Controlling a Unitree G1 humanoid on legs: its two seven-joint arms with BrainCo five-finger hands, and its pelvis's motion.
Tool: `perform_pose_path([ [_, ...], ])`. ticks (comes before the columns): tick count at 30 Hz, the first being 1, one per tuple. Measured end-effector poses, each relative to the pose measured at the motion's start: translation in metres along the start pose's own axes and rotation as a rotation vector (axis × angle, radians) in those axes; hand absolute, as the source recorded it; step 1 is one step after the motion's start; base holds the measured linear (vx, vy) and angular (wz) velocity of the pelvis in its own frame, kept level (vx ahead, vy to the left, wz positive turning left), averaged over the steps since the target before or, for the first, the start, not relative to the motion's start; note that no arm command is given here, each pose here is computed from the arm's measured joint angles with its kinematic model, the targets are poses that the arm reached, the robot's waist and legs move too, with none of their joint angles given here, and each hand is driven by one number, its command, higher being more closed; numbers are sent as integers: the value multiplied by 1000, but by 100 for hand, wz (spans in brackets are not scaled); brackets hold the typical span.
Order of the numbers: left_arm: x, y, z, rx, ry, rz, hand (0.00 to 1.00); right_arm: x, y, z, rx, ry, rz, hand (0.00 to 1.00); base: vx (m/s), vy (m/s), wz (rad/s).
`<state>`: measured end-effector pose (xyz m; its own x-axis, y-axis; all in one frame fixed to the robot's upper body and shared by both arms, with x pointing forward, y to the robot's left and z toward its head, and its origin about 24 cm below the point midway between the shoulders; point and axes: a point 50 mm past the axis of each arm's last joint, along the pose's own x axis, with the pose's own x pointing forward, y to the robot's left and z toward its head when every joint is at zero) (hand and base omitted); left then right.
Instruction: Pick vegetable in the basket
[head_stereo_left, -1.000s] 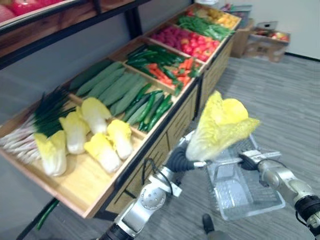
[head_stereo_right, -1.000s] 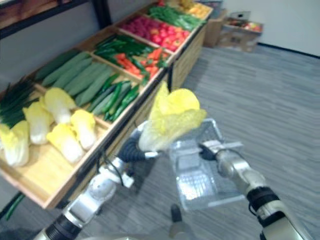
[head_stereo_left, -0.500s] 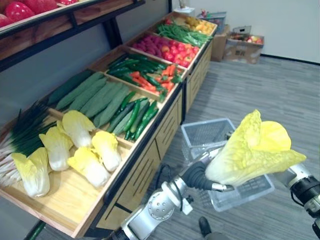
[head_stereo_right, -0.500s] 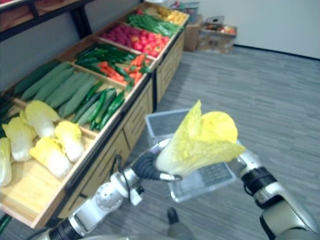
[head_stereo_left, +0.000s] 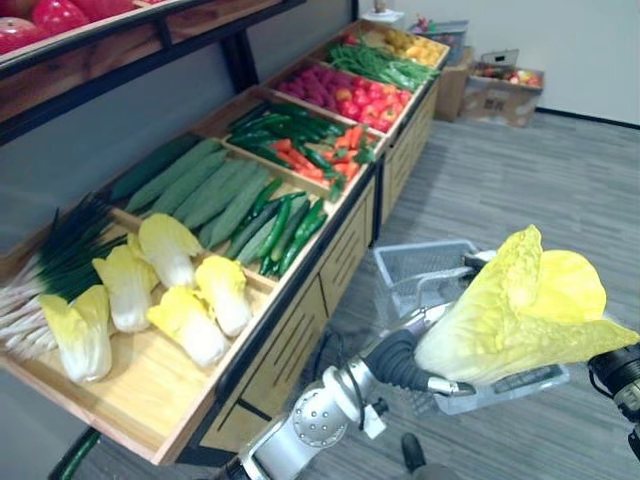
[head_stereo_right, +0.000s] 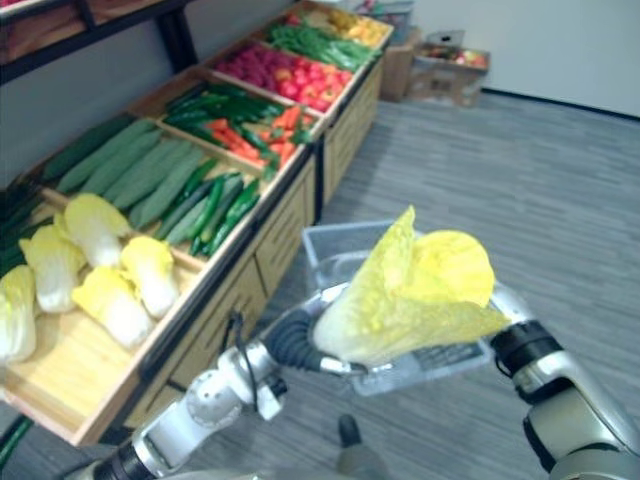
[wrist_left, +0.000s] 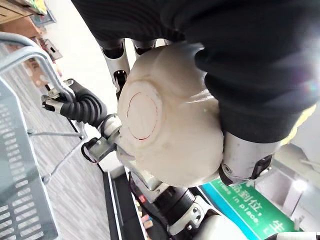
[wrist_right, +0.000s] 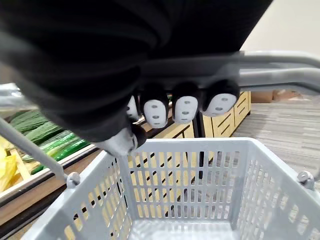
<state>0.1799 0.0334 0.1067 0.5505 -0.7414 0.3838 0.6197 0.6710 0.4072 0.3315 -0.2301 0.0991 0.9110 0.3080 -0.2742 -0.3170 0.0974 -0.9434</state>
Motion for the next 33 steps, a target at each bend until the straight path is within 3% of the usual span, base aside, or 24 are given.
perform_pose_path([
  [6,-3,-1,4,-43,-7,-3,100,-12,-10,-32,175,135,-107,100,-21,13,18],
  [12,-2,-1,12,-44,-44,-21,100,-22,-20,-61,462,281,-321,100,-14,7,4],
  [16,-1,-1,13,-45,-46,-21,100,-27,-23,-69,563,322,-413,100,-11,6,6],
  [26,-3,-4,11,-58,-29,-20,100,-24,-17,-68,643,326,-440,100,-5,2,1],
  [33,-4,-6,9,-43,-3,-27,100,-15,-16,-53,594,268,-375,100,-4,2,0],
])
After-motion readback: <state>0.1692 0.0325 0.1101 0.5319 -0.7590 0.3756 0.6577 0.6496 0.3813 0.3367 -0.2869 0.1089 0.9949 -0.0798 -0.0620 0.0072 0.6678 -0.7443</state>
